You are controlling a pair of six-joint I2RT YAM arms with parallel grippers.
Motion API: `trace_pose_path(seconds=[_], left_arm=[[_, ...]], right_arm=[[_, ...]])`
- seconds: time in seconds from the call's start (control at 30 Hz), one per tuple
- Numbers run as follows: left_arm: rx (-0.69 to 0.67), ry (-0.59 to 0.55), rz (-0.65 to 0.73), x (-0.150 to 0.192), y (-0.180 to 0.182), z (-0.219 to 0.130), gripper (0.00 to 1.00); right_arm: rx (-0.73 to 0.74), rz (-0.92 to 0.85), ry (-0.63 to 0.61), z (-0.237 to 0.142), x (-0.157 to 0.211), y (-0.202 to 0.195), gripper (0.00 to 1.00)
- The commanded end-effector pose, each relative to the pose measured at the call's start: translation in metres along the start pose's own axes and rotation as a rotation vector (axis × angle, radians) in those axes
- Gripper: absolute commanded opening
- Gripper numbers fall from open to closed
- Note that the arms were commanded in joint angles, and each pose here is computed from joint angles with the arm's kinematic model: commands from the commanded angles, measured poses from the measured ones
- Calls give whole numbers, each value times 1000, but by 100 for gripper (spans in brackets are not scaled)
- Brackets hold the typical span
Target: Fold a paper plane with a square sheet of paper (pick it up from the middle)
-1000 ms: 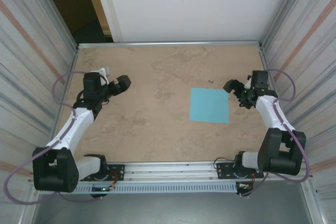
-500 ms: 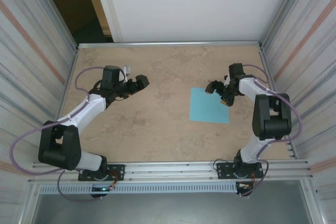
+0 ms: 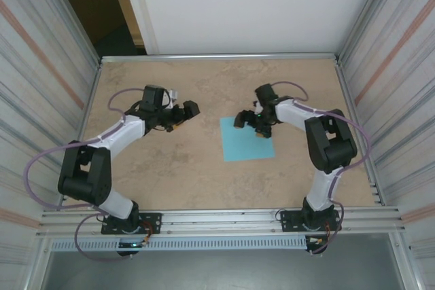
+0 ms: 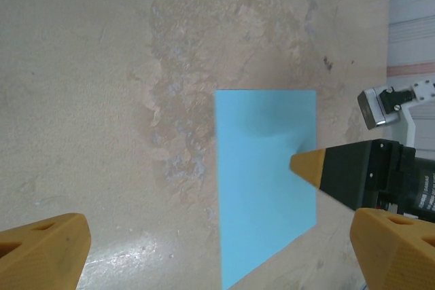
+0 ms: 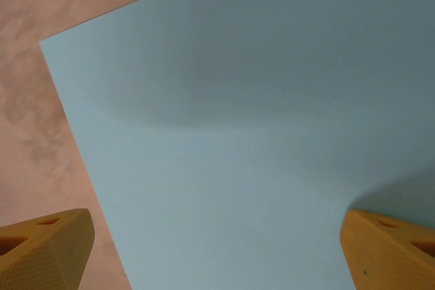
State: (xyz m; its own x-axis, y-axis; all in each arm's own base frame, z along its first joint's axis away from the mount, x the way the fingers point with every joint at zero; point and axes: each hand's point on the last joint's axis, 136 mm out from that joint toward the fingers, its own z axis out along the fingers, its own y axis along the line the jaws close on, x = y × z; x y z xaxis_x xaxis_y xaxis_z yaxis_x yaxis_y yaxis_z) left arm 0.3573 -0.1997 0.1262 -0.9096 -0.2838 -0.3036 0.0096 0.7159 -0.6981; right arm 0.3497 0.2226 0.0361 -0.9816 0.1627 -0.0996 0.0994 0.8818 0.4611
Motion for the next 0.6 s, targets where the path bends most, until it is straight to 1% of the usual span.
trace_pose_path(seconds=[0.0, 0.07, 0.13, 0.17, 0.23, 0.3, 0.37, 0.43, 0.57], left_arm=[[-25, 48, 3, 9, -5, 6, 97], [-39, 67, -4, 17, -5, 11, 95], [-45, 83, -13, 25, -10, 15, 94], [-46, 95, -10, 31, -14, 18, 92], [-55, 121, -3, 44, -22, 26, 89], [-61, 152, 5, 57, -30, 35, 86], [-68, 175, -4, 67, -38, 45, 84], [-71, 189, -3, 73, -44, 57, 84], [-71, 236, -21, 80, -49, 77, 82]], right_arm=[[-35, 39, 64, 18, 19, 30, 92], [-103, 40, 24, 5, 12, 56, 91], [-148, 61, -53, -20, -5, 65, 91], [-160, 76, -89, -34, -13, 62, 91], [-153, 107, -120, -48, -21, 43, 90], [-114, 94, -101, -47, -20, 19, 89], [-49, 68, -29, -37, -12, -5, 84], [-12, 49, 8, -31, -8, -19, 82], [16, 21, 28, -25, -9, -28, 80]])
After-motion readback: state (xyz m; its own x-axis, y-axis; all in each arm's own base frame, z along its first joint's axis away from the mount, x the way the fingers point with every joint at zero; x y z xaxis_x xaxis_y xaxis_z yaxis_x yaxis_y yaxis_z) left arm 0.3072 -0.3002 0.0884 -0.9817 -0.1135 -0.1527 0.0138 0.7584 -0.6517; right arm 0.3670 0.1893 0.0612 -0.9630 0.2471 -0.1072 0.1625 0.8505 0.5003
